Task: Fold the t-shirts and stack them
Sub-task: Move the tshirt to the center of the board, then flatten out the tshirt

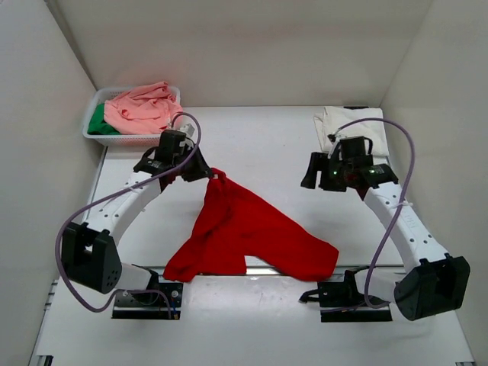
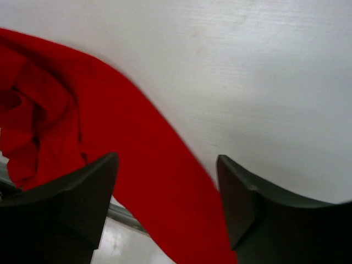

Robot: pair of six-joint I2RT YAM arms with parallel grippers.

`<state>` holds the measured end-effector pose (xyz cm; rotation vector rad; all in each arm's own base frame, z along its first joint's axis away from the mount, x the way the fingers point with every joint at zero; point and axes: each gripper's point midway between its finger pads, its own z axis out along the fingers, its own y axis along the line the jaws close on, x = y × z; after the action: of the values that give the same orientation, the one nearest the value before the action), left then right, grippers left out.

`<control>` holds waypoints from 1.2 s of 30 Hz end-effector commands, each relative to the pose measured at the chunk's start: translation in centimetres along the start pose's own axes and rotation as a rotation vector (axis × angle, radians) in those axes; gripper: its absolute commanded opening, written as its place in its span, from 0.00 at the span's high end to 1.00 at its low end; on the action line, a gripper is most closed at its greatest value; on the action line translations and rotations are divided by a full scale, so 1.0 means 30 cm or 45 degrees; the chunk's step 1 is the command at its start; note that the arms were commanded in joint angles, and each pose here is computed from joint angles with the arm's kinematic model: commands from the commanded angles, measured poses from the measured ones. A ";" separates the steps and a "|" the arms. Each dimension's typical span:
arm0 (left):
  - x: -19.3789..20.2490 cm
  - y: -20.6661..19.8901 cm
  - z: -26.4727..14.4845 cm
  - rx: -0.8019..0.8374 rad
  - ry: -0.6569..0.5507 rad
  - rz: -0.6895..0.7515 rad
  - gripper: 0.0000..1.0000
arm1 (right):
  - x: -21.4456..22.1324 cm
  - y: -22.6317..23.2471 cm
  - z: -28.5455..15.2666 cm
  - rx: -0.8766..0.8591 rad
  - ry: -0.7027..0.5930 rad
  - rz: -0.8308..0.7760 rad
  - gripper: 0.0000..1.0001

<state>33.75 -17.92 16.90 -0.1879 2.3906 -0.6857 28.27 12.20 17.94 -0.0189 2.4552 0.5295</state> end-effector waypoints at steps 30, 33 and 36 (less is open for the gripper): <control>0.283 0.449 -0.234 -0.550 0.011 -0.048 0.25 | 0.936 0.599 0.346 -0.159 0.715 -0.507 0.80; 0.304 0.458 -0.222 -0.572 0.039 -0.048 0.24 | 0.881 0.588 0.357 -0.124 0.690 -0.489 1.00; 0.309 0.447 -0.217 -0.543 0.042 -0.051 0.23 | 0.794 0.576 0.341 -0.077 0.603 -0.435 1.00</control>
<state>23.01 -6.29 9.27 -0.4005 2.5540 -0.1768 8.15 35.59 1.89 -0.8069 2.8858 0.6126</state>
